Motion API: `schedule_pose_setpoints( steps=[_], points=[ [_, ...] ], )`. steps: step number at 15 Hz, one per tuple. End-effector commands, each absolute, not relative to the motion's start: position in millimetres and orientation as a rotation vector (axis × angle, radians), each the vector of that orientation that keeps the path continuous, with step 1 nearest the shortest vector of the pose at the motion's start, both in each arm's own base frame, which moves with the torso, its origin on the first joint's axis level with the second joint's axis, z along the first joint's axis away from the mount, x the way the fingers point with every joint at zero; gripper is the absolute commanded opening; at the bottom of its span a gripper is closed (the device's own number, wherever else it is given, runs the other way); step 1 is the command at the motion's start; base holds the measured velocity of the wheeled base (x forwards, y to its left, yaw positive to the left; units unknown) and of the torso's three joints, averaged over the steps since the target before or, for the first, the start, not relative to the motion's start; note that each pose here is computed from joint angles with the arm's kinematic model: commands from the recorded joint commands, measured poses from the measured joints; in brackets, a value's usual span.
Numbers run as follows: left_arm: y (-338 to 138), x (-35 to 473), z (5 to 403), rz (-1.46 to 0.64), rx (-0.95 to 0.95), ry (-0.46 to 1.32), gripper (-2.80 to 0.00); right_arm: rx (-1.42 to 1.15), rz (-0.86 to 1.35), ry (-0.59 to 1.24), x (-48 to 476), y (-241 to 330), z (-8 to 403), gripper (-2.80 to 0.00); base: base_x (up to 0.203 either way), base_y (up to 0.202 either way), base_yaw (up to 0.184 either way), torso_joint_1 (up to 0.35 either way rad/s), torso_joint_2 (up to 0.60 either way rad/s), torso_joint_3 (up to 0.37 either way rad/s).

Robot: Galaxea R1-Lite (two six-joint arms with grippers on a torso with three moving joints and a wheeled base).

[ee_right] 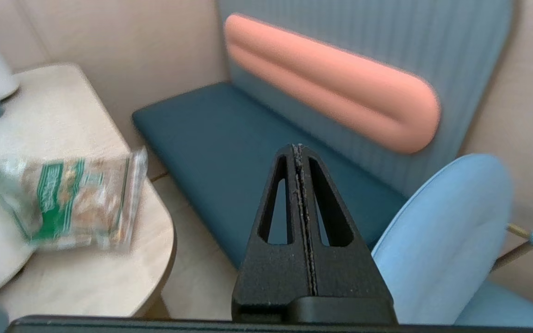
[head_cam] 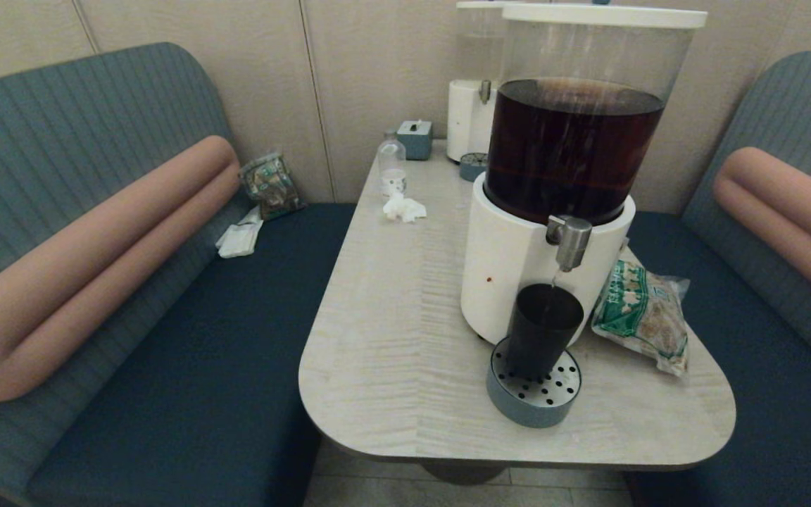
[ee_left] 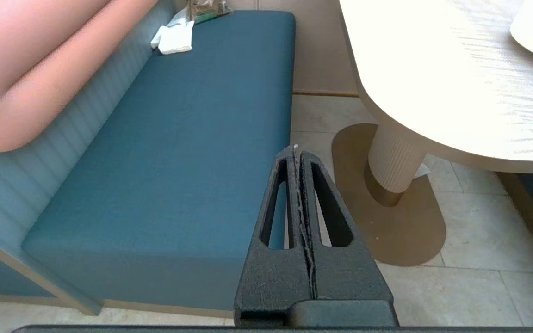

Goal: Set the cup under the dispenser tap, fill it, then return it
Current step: Turn off the faucet

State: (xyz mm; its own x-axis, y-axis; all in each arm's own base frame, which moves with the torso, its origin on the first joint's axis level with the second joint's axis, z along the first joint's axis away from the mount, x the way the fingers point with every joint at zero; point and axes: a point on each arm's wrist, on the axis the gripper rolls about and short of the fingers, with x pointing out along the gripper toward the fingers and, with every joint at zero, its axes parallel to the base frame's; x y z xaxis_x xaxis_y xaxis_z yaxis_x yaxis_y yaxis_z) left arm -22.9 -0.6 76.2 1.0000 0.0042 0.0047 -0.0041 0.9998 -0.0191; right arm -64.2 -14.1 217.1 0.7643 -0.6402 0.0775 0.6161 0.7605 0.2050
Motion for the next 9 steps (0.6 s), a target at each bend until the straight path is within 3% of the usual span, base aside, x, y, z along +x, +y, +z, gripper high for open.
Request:
schedule_pose_setpoints(
  steps=[1, 4, 7, 9],
  points=[
    [-0.6, -22.7, 76.1, 0.005, -0.02, -0.004, -2.8, 0.171, -0.606, -0.164, -67.4, -12.1, 189.8, -2.8, 0.0, 0.0, 0.0, 0.0, 0.0, 0.0],
    [-0.6, -22.9, 76.2, 0.005, -0.017, -0.005, -2.8, 0.044, -0.2, -0.219, -46.4, -4.3, 152.7, -2.8, 0.0, 0.0, 0.0, 0.0, 0.0, 0.0],
    [-0.6, -22.9, 76.1, 0.005, -0.006, -0.003, -2.8, -0.13, -0.028, -0.255, -26.3, -0.1, 108.4, -2.8, 0.0, 0.0, 0.0, 0.0, 0.0, 0.0],
    [-0.7, -22.8, 76.2, 0.0, 0.001, -0.003, -2.8, -0.127, 0.024, -0.1, -23.2, 0.8, 85.3, -2.8, 0.0, 0.0, 0.0, 0.0, 0.0, 0.0]
  ],
)
